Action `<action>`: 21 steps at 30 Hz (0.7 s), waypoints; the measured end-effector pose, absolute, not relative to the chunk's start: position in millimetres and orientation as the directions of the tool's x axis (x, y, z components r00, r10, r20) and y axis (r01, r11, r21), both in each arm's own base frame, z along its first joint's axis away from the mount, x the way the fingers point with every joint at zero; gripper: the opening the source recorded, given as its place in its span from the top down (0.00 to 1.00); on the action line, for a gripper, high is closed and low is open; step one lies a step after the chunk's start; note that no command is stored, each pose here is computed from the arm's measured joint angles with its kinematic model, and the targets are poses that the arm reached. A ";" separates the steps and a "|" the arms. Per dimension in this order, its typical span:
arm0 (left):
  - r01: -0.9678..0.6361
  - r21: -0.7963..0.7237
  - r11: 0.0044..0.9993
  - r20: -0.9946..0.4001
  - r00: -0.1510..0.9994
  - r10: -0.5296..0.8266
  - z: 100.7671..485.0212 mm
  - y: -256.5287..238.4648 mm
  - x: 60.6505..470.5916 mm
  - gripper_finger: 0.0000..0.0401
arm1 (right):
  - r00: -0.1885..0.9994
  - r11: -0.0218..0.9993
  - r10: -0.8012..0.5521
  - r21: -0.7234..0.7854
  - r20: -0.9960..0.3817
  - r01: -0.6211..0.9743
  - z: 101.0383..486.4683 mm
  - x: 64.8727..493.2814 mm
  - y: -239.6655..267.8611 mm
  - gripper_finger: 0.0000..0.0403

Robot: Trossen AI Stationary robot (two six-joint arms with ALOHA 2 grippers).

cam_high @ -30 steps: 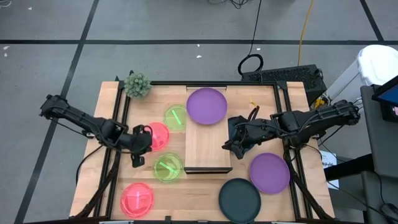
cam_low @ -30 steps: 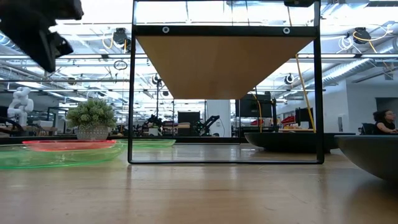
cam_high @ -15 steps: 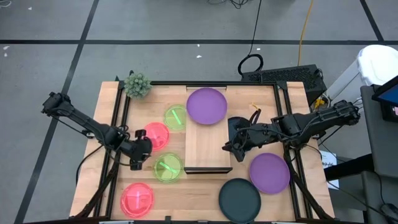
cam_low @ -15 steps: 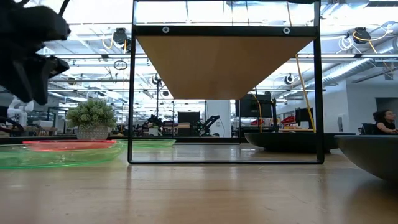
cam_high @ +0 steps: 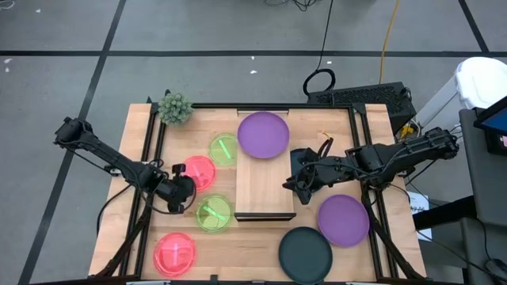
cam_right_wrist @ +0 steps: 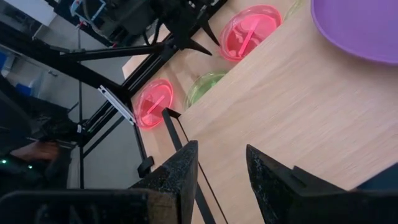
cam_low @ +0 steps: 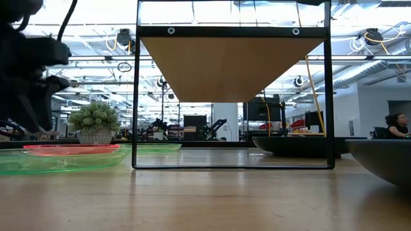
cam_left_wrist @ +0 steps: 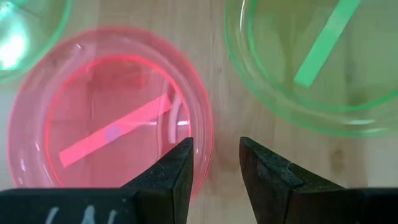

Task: Place and stack plates onto a shelf
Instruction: Put the top pink plate on the shelf

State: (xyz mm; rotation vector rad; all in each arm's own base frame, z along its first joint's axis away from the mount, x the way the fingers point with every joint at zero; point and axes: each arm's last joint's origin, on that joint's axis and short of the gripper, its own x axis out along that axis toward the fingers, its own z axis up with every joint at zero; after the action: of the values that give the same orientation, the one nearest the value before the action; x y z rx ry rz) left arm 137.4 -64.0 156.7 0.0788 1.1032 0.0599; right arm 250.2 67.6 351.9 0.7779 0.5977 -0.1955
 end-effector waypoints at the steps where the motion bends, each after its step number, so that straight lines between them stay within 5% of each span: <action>1: -0.007 0.103 0.995 -0.895 0.435 0.096 153.5 -64.5 138.3 0.66 | 0.818 0.707 0.049 0.599 -0.573 0.377 351.9 250.2 67.6 0.71; 17: 0.043 0.232 0.972 -0.917 0.343 0.204 128.8 -68.7 149.3 0.66 | 0.818 0.726 0.052 0.584 -0.573 0.363 351.9 250.1 67.7 0.71; 21: 0.045 0.227 0.973 -0.918 0.343 0.198 128.6 -69.2 149.6 0.73 | 0.817 0.730 0.052 0.580 -0.574 0.361 351.8 250.1 67.6 0.71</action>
State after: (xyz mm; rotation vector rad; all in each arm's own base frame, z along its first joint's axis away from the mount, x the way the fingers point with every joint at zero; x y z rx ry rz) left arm 149.6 -69.2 128.6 0.2279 1.2196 0.1004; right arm 250.1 67.6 351.8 0.7424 0.6022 -0.1815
